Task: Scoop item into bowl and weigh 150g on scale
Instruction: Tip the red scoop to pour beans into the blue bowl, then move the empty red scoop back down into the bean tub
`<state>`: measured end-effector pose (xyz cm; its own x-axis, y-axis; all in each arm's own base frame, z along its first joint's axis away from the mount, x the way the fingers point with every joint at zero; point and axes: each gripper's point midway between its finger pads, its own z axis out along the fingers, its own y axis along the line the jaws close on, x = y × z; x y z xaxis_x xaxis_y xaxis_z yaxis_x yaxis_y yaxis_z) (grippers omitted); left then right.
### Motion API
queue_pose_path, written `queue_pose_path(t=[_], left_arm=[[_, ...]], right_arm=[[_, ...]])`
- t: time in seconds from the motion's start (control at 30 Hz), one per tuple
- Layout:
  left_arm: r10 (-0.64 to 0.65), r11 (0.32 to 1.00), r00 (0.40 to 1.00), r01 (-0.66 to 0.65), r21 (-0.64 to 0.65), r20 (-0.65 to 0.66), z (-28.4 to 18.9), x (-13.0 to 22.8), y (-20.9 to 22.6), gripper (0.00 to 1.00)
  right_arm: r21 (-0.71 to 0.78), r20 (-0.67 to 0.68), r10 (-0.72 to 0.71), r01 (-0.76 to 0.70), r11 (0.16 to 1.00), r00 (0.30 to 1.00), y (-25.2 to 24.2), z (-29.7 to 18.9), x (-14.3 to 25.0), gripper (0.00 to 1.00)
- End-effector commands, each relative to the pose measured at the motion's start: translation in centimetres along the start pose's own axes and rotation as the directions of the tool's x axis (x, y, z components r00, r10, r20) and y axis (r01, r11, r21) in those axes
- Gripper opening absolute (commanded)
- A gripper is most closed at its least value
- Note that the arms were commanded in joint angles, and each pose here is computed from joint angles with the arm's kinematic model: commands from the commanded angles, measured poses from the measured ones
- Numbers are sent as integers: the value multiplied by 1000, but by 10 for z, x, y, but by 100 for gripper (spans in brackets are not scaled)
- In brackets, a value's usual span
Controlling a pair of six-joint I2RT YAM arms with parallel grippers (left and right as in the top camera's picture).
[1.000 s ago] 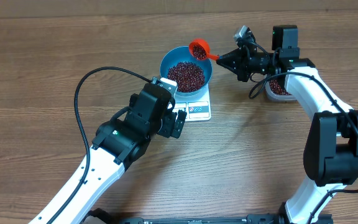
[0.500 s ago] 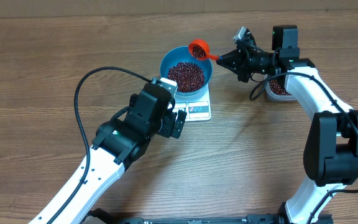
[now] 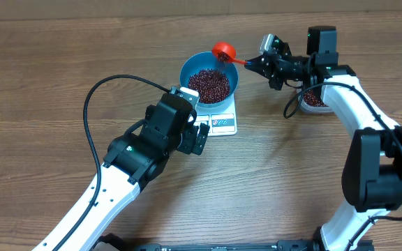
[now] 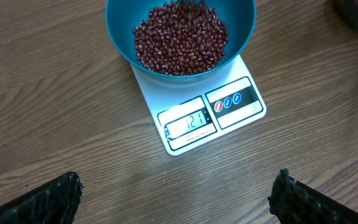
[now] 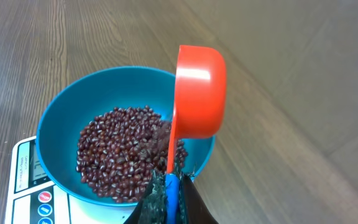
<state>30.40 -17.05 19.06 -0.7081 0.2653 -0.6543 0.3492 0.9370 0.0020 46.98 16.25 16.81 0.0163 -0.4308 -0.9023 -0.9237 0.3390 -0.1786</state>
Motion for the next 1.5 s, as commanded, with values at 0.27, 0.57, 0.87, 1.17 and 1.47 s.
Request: queue_pose_path(t=[0.27,0.57,0.87,1.17,1.47], left_arm=[[12,1000,1000,-12,6,-4,1,2,0,100],[12,1000,1000,-12,6,-4,1,2,0,100],[12,1000,1000,-12,6,-4,1,2,0,100],[12,1000,1000,-12,6,-4,1,2,0,100],[12,1000,1000,-12,6,-4,1,2,0,100]], right_arm=[[84,23,-167,165,983,986,-6,-24,-62,4],[197,-50,-45,54,979,998,-7,-35,-84,4],[608,-241,355,-145,781,904,-34,-105,-51,4],[861,-315,666,-92,501,676,-20,-181,5,4],[921,-220,845,-181,344,488,-1,-228,51,4]])
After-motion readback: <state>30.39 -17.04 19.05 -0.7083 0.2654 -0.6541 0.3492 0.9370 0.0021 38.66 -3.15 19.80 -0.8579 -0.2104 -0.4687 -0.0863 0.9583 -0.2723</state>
